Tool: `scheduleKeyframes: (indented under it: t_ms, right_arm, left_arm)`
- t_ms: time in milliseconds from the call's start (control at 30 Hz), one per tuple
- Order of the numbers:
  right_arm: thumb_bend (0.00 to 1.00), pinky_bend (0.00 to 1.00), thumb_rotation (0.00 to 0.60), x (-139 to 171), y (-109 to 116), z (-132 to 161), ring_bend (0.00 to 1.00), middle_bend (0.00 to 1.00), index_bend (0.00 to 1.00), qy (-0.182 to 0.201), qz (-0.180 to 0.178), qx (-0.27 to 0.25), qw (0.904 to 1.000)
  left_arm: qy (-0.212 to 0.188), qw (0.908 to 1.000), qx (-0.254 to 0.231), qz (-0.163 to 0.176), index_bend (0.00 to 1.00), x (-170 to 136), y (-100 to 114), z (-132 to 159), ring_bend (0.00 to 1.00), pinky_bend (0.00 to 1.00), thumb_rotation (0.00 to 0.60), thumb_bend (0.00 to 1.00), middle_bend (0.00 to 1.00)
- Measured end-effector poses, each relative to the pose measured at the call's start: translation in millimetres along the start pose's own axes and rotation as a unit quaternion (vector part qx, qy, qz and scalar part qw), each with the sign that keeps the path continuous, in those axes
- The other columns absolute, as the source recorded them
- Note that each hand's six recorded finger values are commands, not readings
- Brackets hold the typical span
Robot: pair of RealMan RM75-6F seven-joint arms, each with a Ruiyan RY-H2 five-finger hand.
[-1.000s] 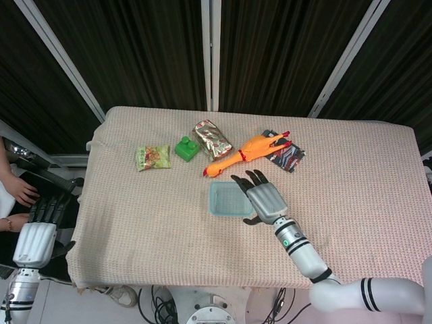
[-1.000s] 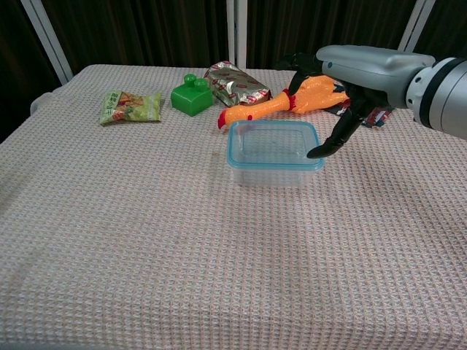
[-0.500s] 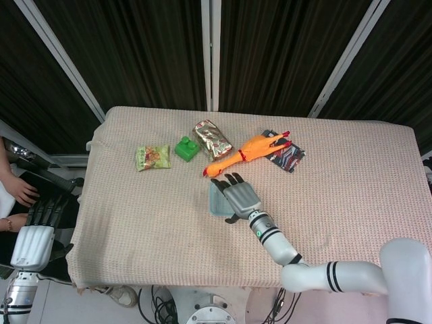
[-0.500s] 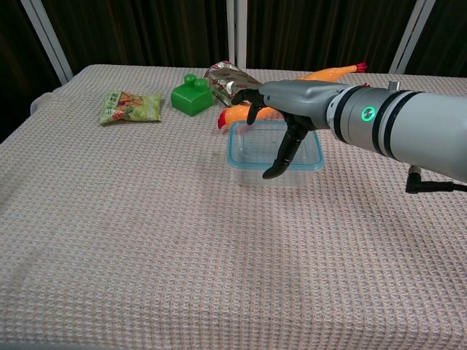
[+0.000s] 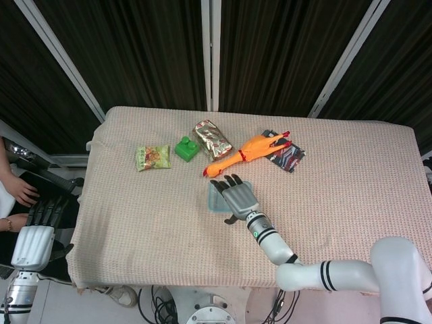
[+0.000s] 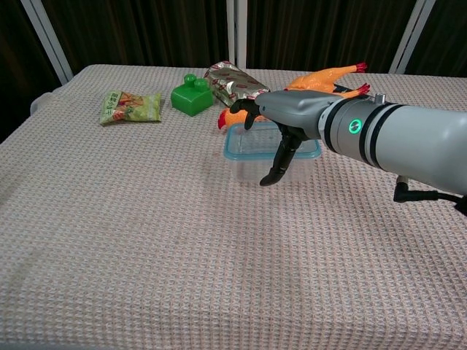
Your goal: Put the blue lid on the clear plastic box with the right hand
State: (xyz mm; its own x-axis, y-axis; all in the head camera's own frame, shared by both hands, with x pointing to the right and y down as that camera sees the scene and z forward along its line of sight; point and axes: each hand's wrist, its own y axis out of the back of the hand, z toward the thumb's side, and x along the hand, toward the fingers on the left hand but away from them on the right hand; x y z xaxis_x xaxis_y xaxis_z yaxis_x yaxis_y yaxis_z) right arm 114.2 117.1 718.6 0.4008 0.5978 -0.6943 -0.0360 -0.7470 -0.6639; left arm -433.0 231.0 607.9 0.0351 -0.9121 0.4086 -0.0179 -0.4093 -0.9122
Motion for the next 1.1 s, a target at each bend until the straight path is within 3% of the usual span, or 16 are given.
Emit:
scheduleKeyframes:
  t_ms: [267, 467, 667, 900, 1100]
  right_arm:
    - [0.00, 0.00, 0.600, 18, 20, -11, 0.00, 0.18, 0.00, -0.002, -0.039, -0.012, 0.9992]
    - [0.00, 0.00, 0.600, 62, 42, -58, 0.00, 0.12, 0.00, -0.036, -0.095, -0.019, 0.9946]
    - [0.01, 0.00, 0.600, 126, 47, -118, 0.00, 0.02, 0.00, -0.073, -0.153, -0.045, 0.9846]
    - [0.02, 0.00, 0.600, 227, 36, -177, 0.00, 0.01, 0.00, -0.111, -0.225, -0.084, 0.9645]
    - [0.02, 0.00, 0.600, 291, 18, -206, 0.00, 0.01, 0.00, -0.138, -0.250, -0.094, 0.9538]
  left_arm:
    - [-0.003, 1.0000, -0.002, 0.006, 0.05, 1, 2, 0, 0.00, 0.00, 0.600, 0.03, 0.01]
    - [-0.005, 0.9999, -0.003, 0.014, 0.05, 3, 6, 0, 0.00, 0.00, 0.600, 0.03, 0.01]
    - [-0.012, 0.9998, 0.000, 0.018, 0.05, 7, 10, 5, 0.00, 0.00, 0.600, 0.03, 0.01]
    - [-0.021, 0.9995, 0.013, 0.021, 0.05, 10, 16, 14, 0.00, 0.00, 0.600, 0.03, 0.01]
    - [-0.023, 0.9992, 0.022, 0.023, 0.05, 8, 21, 22, 0.00, 0.00, 0.600, 0.03, 0.01]
